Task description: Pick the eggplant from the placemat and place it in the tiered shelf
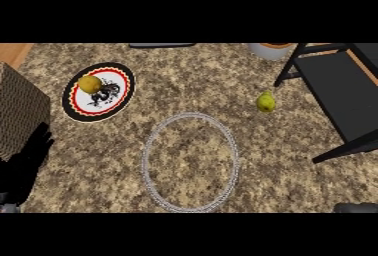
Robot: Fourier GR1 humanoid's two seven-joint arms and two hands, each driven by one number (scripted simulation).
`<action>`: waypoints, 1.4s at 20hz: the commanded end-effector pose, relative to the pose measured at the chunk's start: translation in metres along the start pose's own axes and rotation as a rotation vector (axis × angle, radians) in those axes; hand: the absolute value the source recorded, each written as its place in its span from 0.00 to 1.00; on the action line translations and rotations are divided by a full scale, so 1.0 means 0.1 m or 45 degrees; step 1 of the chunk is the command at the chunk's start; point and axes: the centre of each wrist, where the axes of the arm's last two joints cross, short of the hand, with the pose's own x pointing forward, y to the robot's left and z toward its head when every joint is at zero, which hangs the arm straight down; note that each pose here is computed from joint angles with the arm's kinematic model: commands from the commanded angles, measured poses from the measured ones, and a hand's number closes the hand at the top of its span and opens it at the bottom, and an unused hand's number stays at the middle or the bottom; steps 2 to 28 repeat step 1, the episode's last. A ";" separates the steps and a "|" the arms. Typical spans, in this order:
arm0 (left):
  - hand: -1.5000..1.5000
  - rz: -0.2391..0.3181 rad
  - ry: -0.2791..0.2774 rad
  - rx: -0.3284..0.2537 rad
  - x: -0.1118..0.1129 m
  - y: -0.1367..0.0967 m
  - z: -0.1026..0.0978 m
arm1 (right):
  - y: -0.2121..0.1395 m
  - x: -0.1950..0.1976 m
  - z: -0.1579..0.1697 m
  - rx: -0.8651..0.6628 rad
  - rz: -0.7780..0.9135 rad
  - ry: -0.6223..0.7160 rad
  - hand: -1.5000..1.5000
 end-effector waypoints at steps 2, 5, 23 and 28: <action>0.50 0.000 0.009 0.025 -0.05 0.09 0.02 | -0.34 -0.16 0.13 0.078 0.104 0.187 0.00; 0.50 0.000 0.009 0.025 -0.05 0.09 0.02 | -0.34 -0.16 0.13 0.078 0.104 0.187 0.00; 0.50 0.000 0.009 0.025 -0.05 0.09 0.02 | -0.34 -0.16 0.13 0.078 0.104 0.187 0.00; 0.50 0.000 0.009 0.025 -0.05 0.09 0.02 | -0.34 -0.16 0.13 0.078 0.104 0.187 0.00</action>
